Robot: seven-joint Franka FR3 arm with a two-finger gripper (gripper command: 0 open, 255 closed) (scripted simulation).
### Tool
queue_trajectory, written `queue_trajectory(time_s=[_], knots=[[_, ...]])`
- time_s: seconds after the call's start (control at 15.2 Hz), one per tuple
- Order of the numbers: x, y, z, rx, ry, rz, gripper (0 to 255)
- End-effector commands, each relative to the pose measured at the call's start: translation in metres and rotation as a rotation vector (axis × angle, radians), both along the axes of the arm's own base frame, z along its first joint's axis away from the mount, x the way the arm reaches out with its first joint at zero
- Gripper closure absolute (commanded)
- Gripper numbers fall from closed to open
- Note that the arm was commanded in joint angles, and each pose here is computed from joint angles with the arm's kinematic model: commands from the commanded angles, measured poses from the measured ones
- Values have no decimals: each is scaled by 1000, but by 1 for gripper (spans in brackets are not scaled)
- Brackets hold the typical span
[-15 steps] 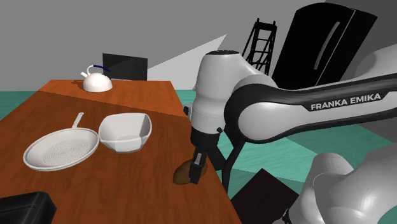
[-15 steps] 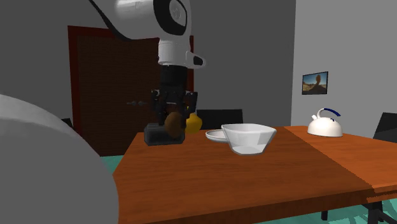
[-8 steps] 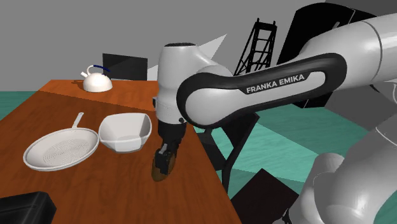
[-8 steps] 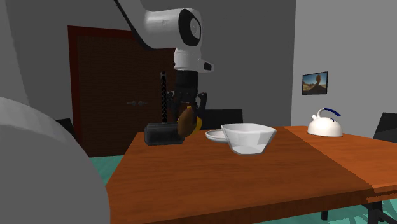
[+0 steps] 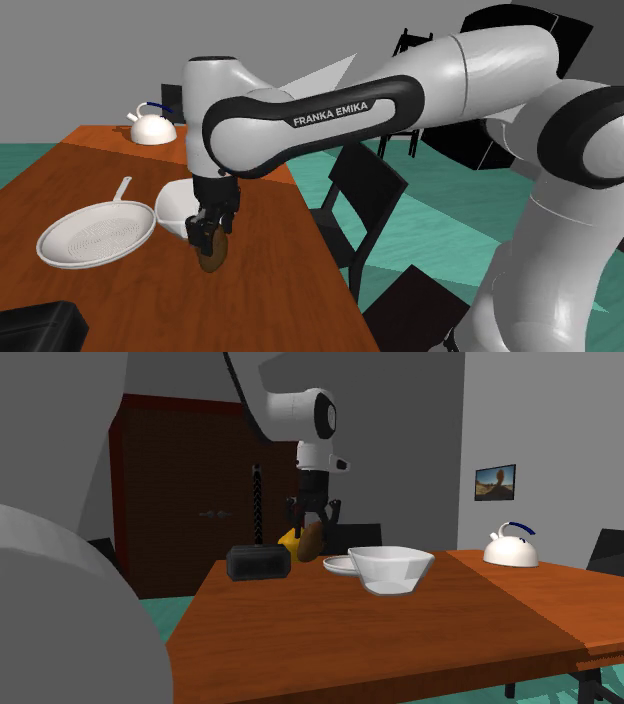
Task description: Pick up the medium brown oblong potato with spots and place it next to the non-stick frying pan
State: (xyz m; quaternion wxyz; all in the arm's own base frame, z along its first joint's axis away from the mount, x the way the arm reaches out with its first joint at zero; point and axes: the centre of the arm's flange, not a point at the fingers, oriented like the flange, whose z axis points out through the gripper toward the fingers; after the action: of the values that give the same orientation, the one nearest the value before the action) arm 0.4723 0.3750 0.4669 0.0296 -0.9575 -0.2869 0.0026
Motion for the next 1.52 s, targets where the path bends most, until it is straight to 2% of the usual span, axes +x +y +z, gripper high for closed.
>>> queue_trajectory(time_s=[0.0, 0.53, 1.45], knots=[[21, 14, 1, 0, -1, -1, 255], [111, 71, 1, 0, -1, -1, 255], [111, 71, -73, 0, -1, -1, 255]])
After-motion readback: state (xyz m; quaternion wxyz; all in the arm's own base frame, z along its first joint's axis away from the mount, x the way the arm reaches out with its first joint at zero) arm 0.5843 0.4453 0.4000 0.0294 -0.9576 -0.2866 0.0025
